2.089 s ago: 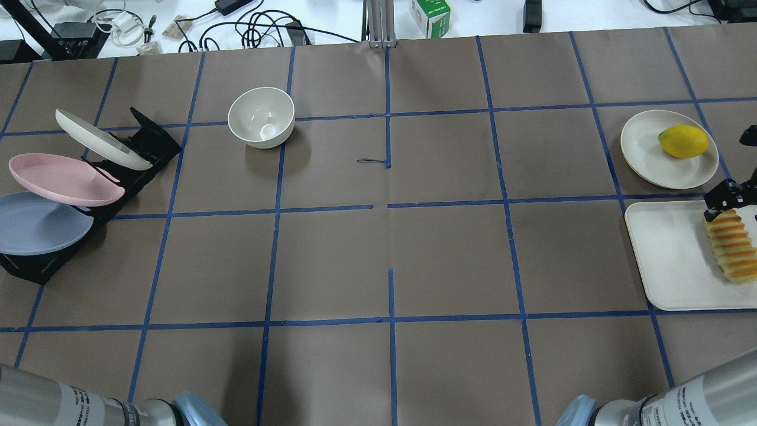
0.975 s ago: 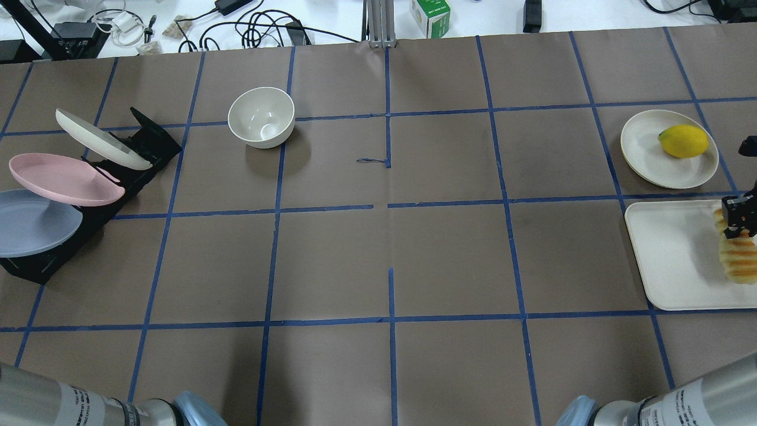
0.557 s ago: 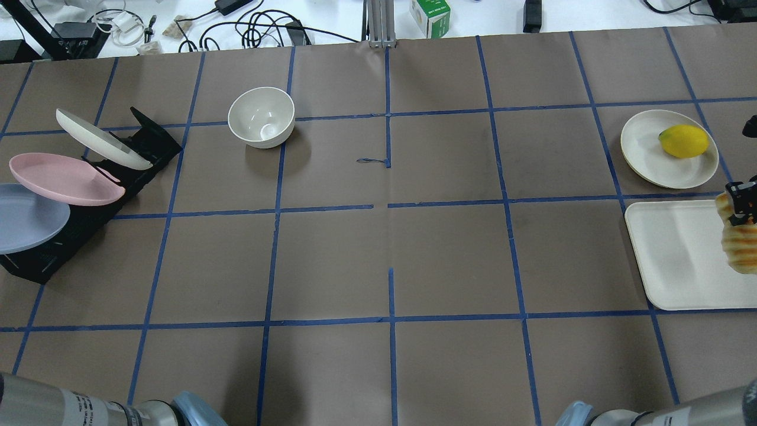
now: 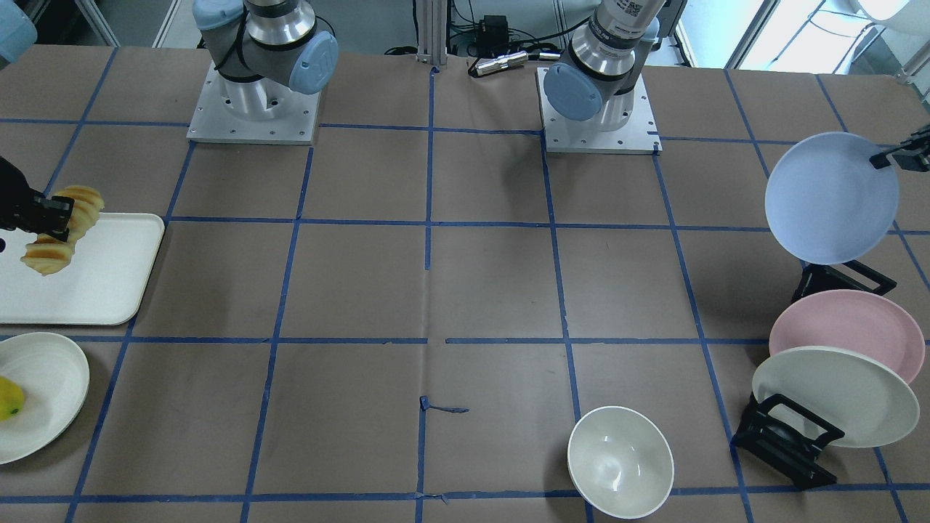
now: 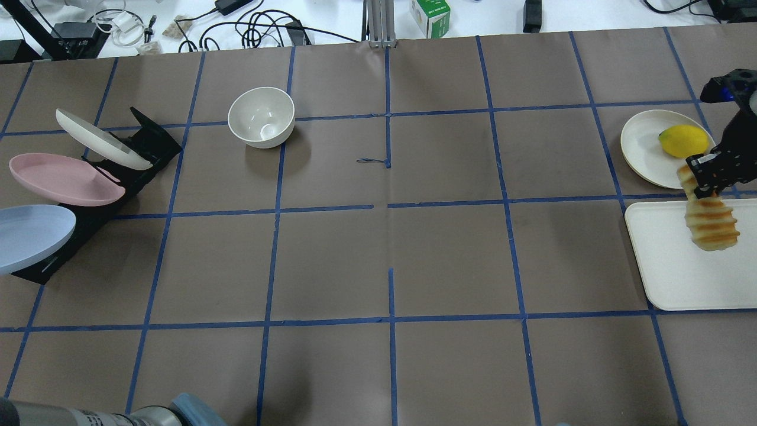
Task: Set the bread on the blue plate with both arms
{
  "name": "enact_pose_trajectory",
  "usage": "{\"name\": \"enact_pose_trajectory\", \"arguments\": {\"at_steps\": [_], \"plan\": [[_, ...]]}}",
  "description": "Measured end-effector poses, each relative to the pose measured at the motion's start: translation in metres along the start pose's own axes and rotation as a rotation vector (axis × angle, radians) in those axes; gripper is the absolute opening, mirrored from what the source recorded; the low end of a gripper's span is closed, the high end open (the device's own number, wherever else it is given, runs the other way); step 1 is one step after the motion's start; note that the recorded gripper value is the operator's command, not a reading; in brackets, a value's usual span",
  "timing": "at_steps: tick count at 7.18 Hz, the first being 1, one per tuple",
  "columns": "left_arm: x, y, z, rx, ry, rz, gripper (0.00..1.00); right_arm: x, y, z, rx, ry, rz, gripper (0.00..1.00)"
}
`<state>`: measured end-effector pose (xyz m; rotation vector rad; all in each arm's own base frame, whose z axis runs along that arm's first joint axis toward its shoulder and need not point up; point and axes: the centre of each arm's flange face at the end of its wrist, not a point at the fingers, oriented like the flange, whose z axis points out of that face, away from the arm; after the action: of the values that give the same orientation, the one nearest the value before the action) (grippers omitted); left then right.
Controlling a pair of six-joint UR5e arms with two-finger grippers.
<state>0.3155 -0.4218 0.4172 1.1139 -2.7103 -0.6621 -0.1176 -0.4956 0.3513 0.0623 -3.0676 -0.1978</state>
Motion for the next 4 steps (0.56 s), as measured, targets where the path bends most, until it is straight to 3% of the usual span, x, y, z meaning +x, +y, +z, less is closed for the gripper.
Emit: {"name": "enact_pose_trajectory", "arguments": {"at_steps": [2,3,4], "plan": [[0.062,0.046,0.027,-0.166,0.141,-0.062,0.0,-0.048,-0.001,-0.016,0.019,-0.009,-0.001,0.0],[0.109,0.074,0.037,-0.195,0.178,-0.074,0.0,-0.077,0.001,-0.024,0.021,-0.026,0.013,0.0],[0.161,0.105,0.043,-0.18,0.199,-0.072,0.0,-0.11,0.003,-0.03,0.026,-0.046,0.028,0.0]]}}
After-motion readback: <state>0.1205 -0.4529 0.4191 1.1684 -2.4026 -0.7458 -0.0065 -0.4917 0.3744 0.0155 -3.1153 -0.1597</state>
